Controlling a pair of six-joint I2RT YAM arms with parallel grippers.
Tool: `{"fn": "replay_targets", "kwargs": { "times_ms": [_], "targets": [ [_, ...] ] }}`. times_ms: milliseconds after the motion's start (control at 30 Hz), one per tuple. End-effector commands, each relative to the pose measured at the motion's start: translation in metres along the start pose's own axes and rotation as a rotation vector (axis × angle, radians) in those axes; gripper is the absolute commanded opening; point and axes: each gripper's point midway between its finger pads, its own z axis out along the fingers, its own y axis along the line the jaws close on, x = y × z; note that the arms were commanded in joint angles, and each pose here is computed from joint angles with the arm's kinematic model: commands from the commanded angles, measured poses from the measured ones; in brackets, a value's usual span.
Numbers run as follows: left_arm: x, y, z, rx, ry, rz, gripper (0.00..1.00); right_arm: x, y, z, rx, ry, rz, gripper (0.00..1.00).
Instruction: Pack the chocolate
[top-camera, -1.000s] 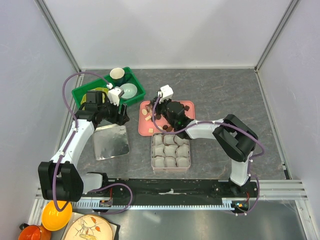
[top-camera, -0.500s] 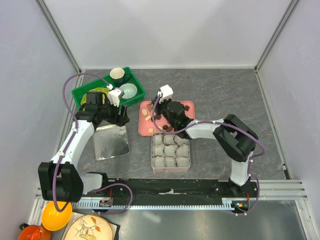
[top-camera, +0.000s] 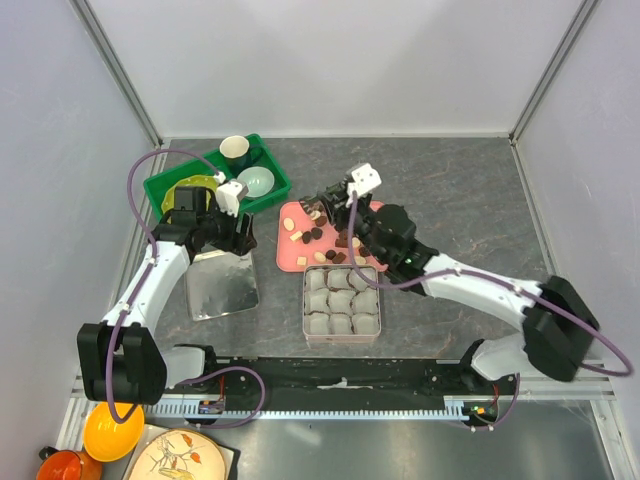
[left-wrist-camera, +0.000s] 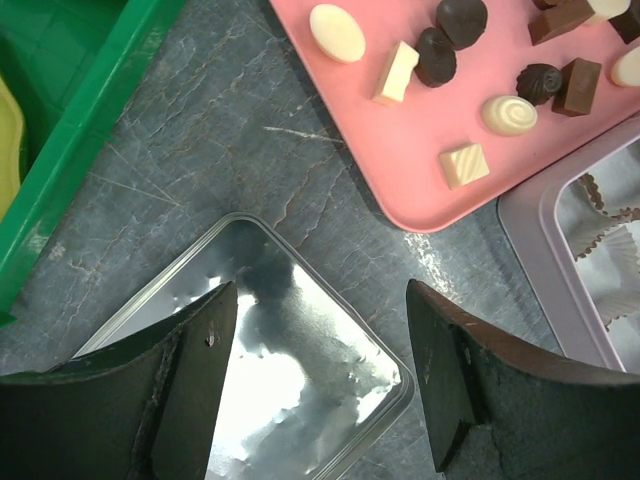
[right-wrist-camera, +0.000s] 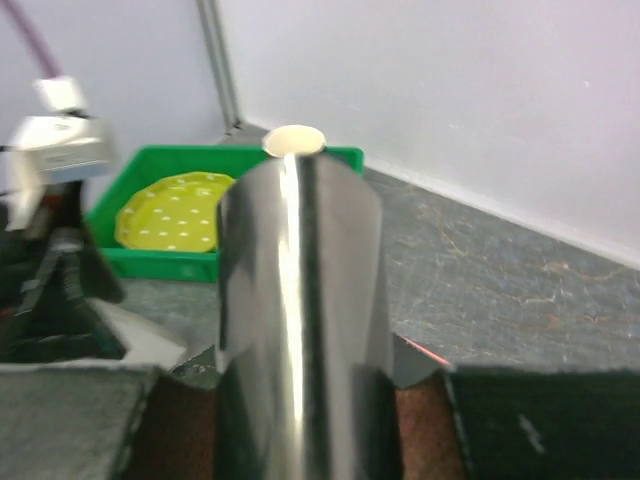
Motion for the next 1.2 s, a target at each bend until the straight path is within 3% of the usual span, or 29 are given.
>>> {"fn": "replay_targets", "kwargs": {
  "times_ms": [0, 233, 533, 1167],
  "targets": [
    [-0.001, 0.007, 0.001, -0.026, -0.01, 0.023, 0.75, -0.016, 0.025, -0.044, -0.117, 0.018, 0.007, 0.14],
    [0.001, 0.008, 0.0, -0.038, -0.001, 0.022, 0.75, 0.008, 0.065, -0.094, -0.262, 0.118, 0.036, 0.12],
    [0.004, 0.004, -0.002, -0.024, 0.005, 0.016, 0.75, 0.034, 0.082, -0.107, -0.293, 0.17, 0.031, 0.13],
    [0.009, 0.0, -0.001, 0.0, 0.012, 0.019, 0.75, 0.045, 0.068, -0.104, -0.226, 0.153, 0.0, 0.36]
  ]
}}
